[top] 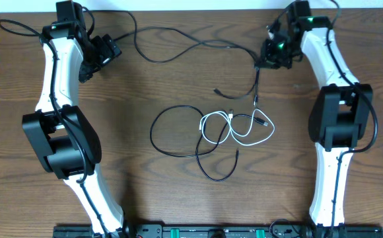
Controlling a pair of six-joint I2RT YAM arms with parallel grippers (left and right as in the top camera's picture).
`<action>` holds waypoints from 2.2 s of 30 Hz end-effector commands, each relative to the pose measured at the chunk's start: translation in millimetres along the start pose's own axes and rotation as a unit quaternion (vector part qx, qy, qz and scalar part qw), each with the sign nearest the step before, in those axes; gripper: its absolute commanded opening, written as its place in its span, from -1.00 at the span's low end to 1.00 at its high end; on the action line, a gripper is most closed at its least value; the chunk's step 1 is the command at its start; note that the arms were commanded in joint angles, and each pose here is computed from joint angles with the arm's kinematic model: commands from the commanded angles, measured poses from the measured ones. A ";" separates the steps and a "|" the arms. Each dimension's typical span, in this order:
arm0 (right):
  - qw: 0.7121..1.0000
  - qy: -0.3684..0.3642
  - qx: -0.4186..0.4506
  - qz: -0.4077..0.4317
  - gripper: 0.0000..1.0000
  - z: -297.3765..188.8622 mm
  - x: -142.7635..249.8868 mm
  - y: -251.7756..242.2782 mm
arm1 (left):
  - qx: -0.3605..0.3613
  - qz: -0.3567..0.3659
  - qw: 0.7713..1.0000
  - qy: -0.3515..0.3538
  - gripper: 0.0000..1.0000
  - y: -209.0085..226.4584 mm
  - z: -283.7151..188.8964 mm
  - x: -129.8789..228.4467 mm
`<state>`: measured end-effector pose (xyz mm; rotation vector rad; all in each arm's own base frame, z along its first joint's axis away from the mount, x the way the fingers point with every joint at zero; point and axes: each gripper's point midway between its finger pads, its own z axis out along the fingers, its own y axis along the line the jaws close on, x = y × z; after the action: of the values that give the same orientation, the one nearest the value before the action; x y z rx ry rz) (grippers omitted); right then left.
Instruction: Untangle cables
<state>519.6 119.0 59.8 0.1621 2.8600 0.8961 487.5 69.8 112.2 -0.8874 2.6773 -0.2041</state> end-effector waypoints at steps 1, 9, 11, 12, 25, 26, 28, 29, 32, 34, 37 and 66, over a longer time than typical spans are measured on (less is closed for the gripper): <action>0.988 0.000 -0.146 0.056 -0.98 -23.7 -12.1 34.5 | -0.013 0.003 1.000 0.002 0.98 6.7 2.8 0.2; 0.972 -0.019 -0.205 0.116 -0.98 -45.6 -33.9 41.5 | 0.014 0.002 1.000 0.023 0.98 -2.2 2.5 7.9; 0.973 -0.030 -0.200 0.115 -0.98 -53.2 -37.0 39.8 | 0.015 0.002 1.000 0.023 0.98 -2.2 2.5 7.8; 0.973 -0.038 -0.195 0.114 -0.98 -59.0 -39.0 38.7 | 0.014 0.002 1.000 0.023 0.98 -2.2 2.5 7.8; 0.969 -0.217 -0.089 0.084 -0.97 -211.4 -47.7 44.0 | 0.014 0.002 1.000 0.023 0.98 -2.2 2.5 7.8; 0.967 -0.225 -0.084 0.086 -0.97 -220.0 -45.7 43.9 | 0.014 0.002 1.000 0.023 0.98 -2.2 2.5 7.8; 0.964 -0.241 -0.073 0.089 -0.97 -236.0 -42.4 43.7 | 0.014 0.002 1.000 0.023 0.98 -2.2 2.5 7.8; 0.962 -0.248 -0.069 0.090 -0.97 -241.6 -41.6 45.1 | 0.014 0.002 1.000 0.023 0.98 -2.2 2.5 7.8; 0.961 -0.257 -0.067 0.083 -0.98 -246.6 -40.5 52.2 | 0.014 0.003 1.000 0.022 0.98 -2.2 2.5 7.7; 0.960 -0.254 -0.070 0.091 -0.97 -243.4 -39.8 56.3 | 0.015 0.003 1.000 0.022 0.98 -2.2 2.5 7.6; 0.960 -0.253 -0.062 0.106 -0.97 -231.7 -41.3 63.9 | 0.014 0.003 1.000 0.022 0.98 -2.2 2.5 7.7; 0.942 -0.214 0.191 0.173 -0.56 -183.5 -32.7 -72.9 | 0.021 -0.121 0.992 0.040 0.98 -5.6 2.1 13.9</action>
<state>520.1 -39.3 203.0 0.8209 2.5023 0.3836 481.2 58.9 110.8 -1.1019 2.6488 -0.3103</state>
